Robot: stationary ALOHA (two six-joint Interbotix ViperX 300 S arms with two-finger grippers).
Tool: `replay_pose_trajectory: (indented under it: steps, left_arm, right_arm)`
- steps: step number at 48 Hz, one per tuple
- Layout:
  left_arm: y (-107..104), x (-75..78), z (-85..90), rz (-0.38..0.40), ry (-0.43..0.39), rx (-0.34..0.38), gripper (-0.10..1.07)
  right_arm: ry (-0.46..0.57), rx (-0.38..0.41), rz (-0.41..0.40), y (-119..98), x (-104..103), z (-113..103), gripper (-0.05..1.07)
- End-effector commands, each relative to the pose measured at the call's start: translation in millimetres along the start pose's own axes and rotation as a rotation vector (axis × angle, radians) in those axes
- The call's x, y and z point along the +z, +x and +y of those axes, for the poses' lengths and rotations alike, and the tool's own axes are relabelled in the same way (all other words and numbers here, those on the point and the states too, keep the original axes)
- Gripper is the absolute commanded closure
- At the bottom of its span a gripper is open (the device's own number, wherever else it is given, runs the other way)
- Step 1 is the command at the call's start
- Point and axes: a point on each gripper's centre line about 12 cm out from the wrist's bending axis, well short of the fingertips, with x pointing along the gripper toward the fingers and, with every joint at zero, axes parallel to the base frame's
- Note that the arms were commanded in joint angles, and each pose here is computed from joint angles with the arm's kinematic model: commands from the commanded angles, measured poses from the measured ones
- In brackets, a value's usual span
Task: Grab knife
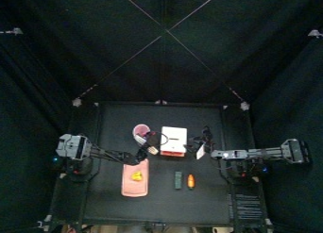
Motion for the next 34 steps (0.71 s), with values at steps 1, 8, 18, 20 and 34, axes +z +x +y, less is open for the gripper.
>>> replay_pose_trajectory:
  steps: [1, 8, 18, 20, 34]
  left_arm:
    - [-3, 9.8, 8.0, -0.017, -0.030, 0.025, 0.28]
    - [-8, 11.9, 18.6, -0.027, -0.038, 0.052, 0.28]
    - [-15, 10.6, 31.9, -0.026, -0.049, 0.057, 0.32]
    - [-17, 10.1, 35.1, -0.025, -0.051, 0.057, 0.35]
    - [-29, 12.1, 51.7, -0.043, -0.067, 0.062, 0.51]
  right_arm:
    - [0.006, 0.007, -0.015, -2, 5, 2, 0.07]
    - [0.006, 0.007, -0.015, -2, 5, 2, 0.07]
    - [0.005, 0.009, -0.014, -2, 5, 3, 0.07]
    - [0.004, 0.008, -0.013, -2, 4, 2, 0.07]
    - [0.004, 0.007, -0.012, -2, 4, 2, 0.07]
